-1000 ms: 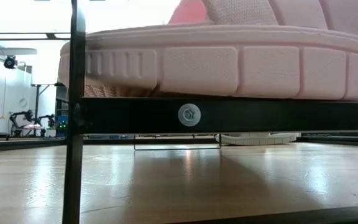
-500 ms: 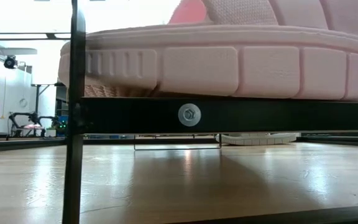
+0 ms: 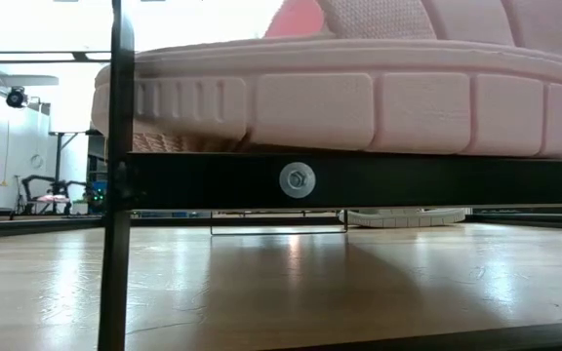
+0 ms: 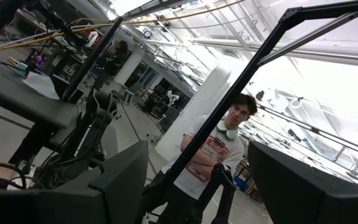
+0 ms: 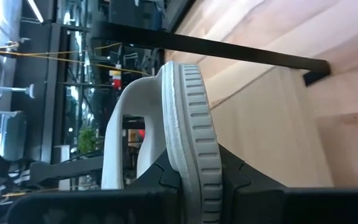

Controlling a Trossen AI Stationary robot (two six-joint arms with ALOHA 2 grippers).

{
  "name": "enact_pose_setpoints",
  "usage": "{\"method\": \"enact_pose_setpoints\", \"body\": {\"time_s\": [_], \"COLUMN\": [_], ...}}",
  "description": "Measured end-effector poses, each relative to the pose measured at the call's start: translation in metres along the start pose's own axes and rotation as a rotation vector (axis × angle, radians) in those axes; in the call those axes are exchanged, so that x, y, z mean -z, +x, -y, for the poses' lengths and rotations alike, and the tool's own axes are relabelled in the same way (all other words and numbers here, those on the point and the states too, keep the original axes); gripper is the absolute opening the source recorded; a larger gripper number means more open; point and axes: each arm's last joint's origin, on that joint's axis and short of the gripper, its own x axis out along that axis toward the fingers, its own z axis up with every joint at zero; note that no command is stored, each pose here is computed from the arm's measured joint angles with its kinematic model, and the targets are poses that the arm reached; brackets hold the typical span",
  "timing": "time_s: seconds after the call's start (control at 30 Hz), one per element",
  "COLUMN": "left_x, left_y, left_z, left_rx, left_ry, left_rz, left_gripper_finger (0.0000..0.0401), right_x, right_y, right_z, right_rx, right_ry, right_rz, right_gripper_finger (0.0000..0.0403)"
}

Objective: Pick and place slides into the shelf
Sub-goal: Put the bottom gray slide on the shelf

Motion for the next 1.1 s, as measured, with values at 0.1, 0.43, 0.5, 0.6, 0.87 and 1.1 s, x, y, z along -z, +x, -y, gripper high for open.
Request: {"method": "enact_pose_setpoints", "body": {"time_s": [0.1, 0.43, 0.5, 0.6, 0.87, 1.1], "left_x": [0.0, 0.0, 0.0, 0.001, 0.001, 0.003], "left_y": [0.0, 0.0, 0.0, 0.001, 0.001, 0.004], "left_z": [0.0, 0.0, 0.0, 0.001, 0.001, 0.003], "left_rx": [0.0, 0.0, 0.002, 0.004, 0.007, 0.019], "left_ry": [-0.001, -0.003, -0.014, -0.015, -0.018, -0.022], "left_rz": [0.0, 0.0, -0.001, -0.003, -0.004, -0.012], "left_gripper_finger": [0.0261, 0.0261, 0.0261, 0.0261, 0.0261, 0.0261], "right_x": [0.001, 0.004, 0.003, 0.002, 0.0, -0.003], "right_y": [0.002, 0.013, 0.015, 0.018, 0.021, 0.022], "right_z": [0.005, 0.017, 0.018, 0.02, 0.02, 0.021], "right_rx": [0.024, 0.038, 0.026, 0.024, 0.023, 0.026], "right_ry": [0.009, 0.046, 0.054, 0.046, 0.04, 0.04], "right_rz": [0.001, -0.013, -0.007, -0.015, -0.01, 0.0], "right_gripper_finger": [0.0033, 0.0033, 0.0033, 0.0033, 0.0033, 0.0033]}}
